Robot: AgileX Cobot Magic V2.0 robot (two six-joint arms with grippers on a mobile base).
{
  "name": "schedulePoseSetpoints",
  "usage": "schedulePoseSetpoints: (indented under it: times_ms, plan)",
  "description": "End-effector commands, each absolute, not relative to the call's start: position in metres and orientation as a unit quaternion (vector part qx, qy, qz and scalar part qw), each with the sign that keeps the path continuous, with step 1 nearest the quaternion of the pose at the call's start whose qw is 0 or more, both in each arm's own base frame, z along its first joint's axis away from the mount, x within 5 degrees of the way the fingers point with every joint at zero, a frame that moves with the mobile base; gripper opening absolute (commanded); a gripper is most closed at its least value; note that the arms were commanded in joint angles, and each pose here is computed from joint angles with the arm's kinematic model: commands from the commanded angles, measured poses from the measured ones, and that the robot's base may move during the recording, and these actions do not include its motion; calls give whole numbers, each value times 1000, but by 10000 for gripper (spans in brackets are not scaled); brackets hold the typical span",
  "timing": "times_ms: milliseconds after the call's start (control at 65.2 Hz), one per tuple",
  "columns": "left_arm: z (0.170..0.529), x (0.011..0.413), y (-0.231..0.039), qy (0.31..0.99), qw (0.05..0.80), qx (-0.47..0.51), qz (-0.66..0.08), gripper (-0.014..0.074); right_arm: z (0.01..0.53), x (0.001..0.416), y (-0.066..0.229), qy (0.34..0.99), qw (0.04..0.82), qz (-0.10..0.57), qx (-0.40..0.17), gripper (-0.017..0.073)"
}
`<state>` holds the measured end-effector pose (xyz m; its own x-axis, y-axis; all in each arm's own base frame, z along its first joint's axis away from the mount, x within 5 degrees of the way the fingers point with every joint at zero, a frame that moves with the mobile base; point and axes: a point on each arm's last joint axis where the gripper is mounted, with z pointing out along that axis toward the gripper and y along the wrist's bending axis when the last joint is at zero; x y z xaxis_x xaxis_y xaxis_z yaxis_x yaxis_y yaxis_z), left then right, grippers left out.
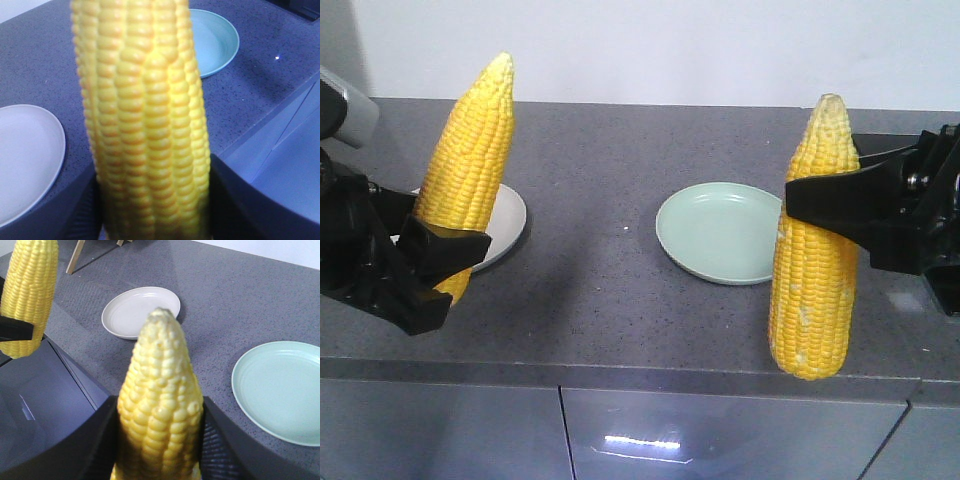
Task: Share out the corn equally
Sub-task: 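Drive the base forward to the cream and pale green plates, then lower both held corn cobs toward the cream and green plates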
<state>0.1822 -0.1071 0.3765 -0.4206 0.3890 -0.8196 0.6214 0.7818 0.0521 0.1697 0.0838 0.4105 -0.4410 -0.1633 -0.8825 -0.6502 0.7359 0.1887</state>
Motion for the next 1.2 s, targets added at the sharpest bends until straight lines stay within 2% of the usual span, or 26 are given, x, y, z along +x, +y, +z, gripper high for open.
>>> schedulePoseSetpoints:
  times_ms: [0, 1181]
  plan:
    - [393, 181, -106, 812, 489, 286, -143, 302, 425, 167, 83, 787, 501, 269, -240, 194]
    - [393, 181, -106, 812, 489, 286, -143, 302, 425, 167, 83, 787, 501, 269, -240, 194]
